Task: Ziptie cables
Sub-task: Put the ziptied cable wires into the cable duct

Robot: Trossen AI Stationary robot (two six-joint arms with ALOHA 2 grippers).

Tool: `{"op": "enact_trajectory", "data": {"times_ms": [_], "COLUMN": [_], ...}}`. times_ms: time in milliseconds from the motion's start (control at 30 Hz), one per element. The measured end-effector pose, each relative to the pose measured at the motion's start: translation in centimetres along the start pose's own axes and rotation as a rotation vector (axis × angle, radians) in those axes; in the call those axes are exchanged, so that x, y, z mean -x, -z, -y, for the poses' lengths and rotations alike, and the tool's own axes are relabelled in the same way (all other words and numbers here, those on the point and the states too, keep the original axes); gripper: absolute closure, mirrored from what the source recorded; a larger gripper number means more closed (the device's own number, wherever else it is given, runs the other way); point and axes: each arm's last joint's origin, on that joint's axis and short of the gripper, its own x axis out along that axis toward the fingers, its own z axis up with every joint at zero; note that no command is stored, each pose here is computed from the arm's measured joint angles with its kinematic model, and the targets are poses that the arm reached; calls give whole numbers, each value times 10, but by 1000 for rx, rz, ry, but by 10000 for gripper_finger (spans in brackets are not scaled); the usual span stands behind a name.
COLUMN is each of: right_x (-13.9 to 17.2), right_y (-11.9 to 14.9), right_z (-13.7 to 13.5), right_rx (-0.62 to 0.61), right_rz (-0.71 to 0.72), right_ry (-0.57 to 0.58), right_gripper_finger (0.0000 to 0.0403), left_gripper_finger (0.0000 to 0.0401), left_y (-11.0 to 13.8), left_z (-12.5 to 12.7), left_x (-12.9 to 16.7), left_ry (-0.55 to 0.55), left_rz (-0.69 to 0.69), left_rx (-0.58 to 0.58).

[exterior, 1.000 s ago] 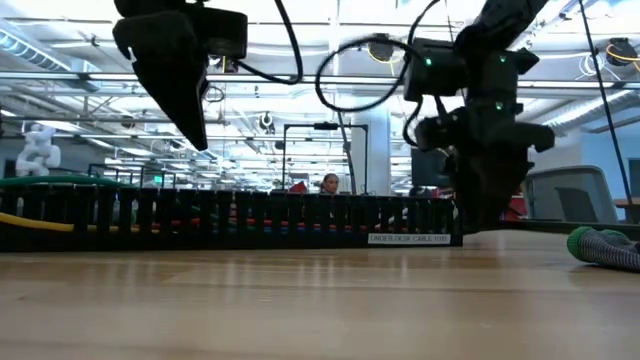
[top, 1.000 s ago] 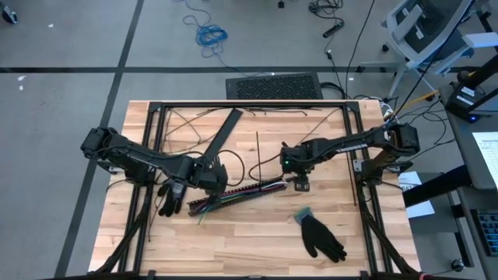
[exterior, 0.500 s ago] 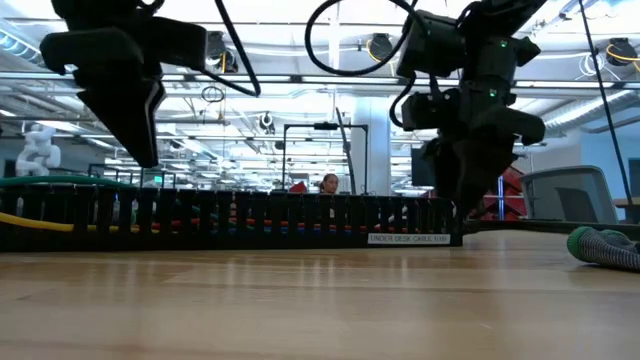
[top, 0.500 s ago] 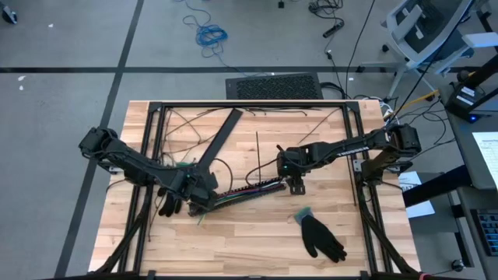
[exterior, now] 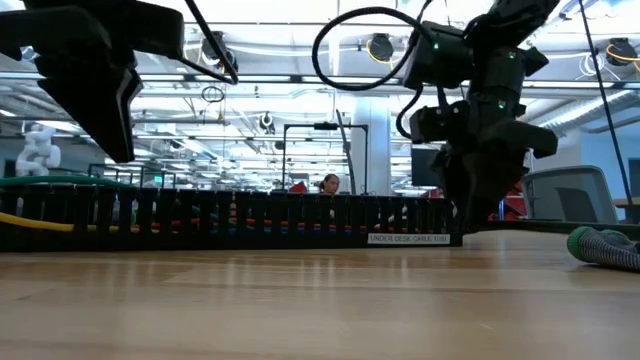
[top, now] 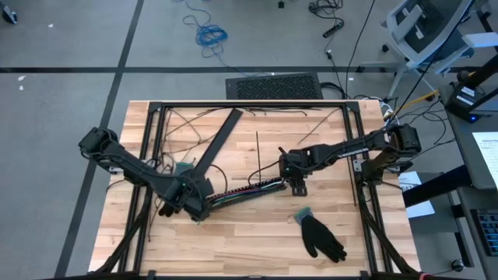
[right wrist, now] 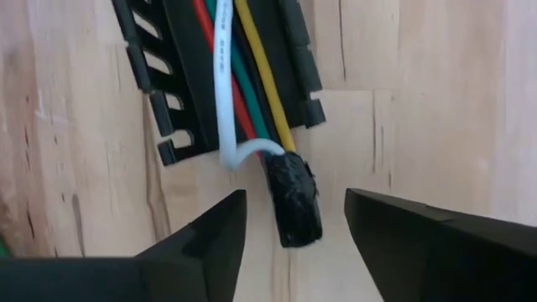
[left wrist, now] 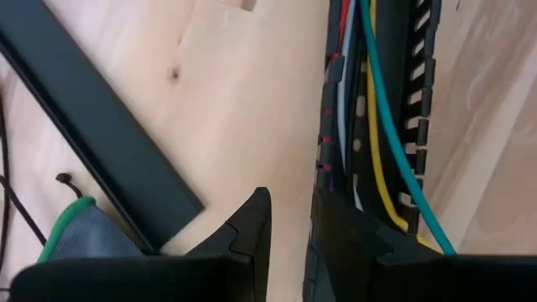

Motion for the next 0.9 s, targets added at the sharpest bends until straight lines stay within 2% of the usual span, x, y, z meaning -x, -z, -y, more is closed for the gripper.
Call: {"op": "enact_trajectory", "data": {"times_ms": [233,367,567,633,767,900], "right_x": [-5,-12,-27,-27,-11,23], "right_y": [2,5,6,3,0,1], "right_z": [0,0,-3,-4,-5,-6], "right_rx": [-39,-37,-23,-57,-88,-86], "right_rz": [37,8,-35,-18,-18,-72], "right_ry": [-1,-1,15,14,-2,-12], "right_gripper_finger": [253,283,371,383,383,385], "left_gripper_finger": [308,308,308,308,308,308], "left_y": [1,1,0,0,1,1], "left_z": [0,0,0,0,0,0], "left_x": [0,0,0,0,1,1], "left_ry": [-7,-7,-17,-20,-23,-28], "left_rz": [3,3,14,17,23,29], "left_rx": [4,3,3,3,0,-2]}}
